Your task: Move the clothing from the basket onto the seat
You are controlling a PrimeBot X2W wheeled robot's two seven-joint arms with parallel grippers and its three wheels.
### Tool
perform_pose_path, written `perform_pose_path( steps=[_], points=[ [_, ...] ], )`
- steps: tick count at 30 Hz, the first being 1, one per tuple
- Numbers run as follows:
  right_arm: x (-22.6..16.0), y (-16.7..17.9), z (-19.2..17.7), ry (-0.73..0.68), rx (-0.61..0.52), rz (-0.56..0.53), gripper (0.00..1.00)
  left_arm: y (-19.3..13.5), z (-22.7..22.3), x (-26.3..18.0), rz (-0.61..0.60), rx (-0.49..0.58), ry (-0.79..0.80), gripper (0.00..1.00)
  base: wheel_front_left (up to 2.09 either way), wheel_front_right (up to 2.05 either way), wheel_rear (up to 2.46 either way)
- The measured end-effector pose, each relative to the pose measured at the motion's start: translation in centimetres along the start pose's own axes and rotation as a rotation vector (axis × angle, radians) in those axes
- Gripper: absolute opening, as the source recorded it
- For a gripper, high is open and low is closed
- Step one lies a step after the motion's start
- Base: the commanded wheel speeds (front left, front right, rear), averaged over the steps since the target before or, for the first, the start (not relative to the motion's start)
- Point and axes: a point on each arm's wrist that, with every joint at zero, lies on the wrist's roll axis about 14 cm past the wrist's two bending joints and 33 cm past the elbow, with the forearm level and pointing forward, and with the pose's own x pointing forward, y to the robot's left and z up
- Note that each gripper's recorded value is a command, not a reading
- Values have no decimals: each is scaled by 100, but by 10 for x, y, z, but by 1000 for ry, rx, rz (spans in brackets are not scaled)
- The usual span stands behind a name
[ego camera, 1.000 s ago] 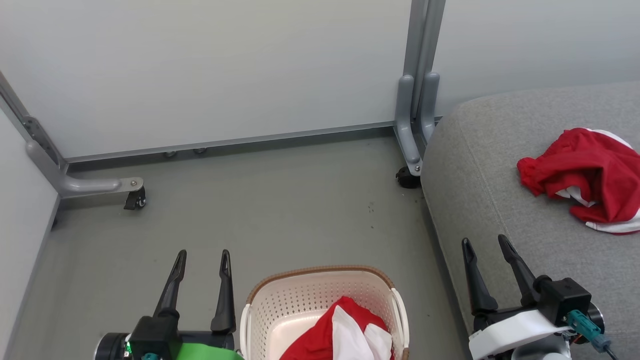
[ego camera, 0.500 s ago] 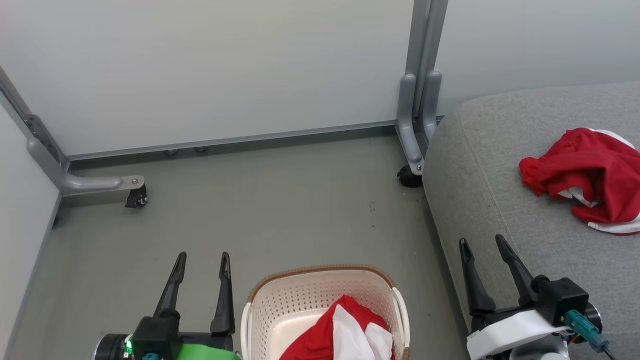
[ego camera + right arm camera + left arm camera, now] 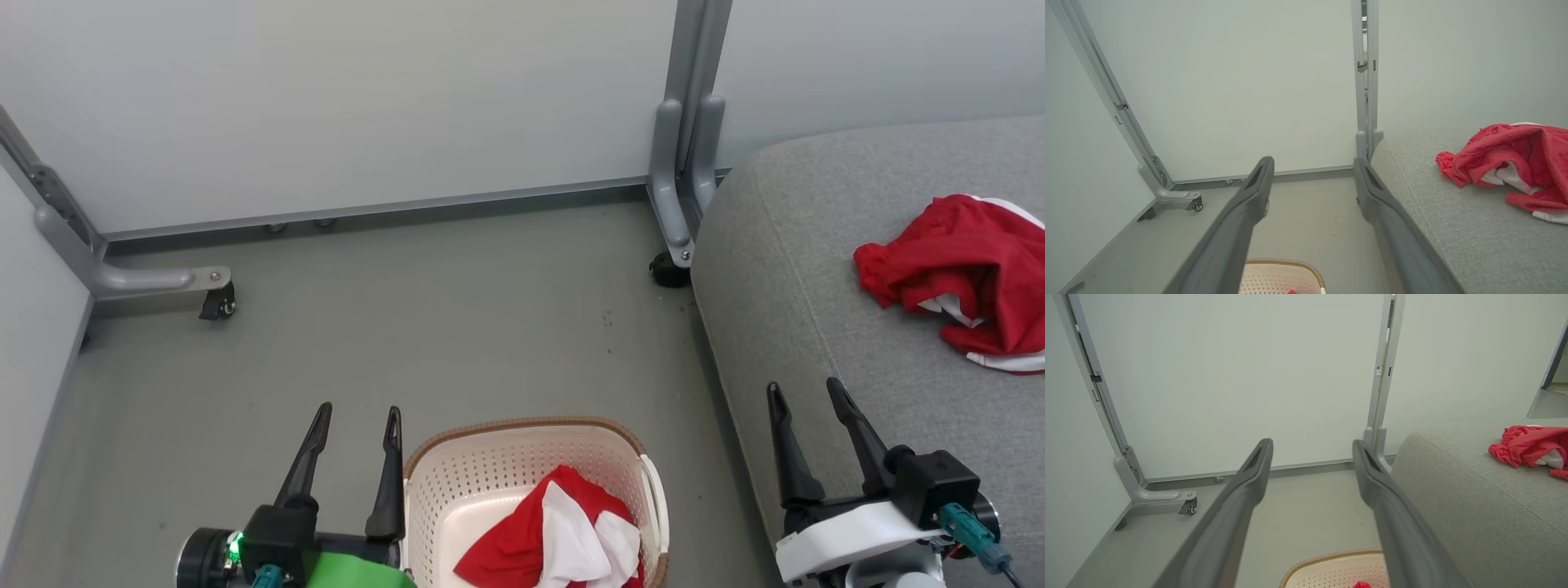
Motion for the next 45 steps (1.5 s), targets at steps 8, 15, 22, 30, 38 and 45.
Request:
perform_pose_path(
  steps=[8, 15, 22, 30, 38, 45],
  points=[
    [21, -25, -3, 5, -35, -59, 100, -18, -5, 38, -79, -3, -1, 100, 0, 0, 0],
    [57, -57, -1, -22, -64, -134, 100, -36, -39, 80, -190, -4, 68, 100, 0, 0, 0],
    [90, -73, -23, 3, -88, -154, 100, -44, -129, 107, -294, -22, 293, 100, 0, 0, 0],
    [111, -98, -52, 29, -59, -209, 100, -83, -236, 92, -527, -6, 577, 100, 0, 0, 0],
    [114, -121, -84, 80, -79, -256, 100, -117, -316, 52, -803, 35, 802, 100, 0, 0, 0],
    [108, -142, -106, 130, -99, -302, 100, -122, -367, 22, -977, 120, 911, 100, 0, 0, 0]
  ],
)
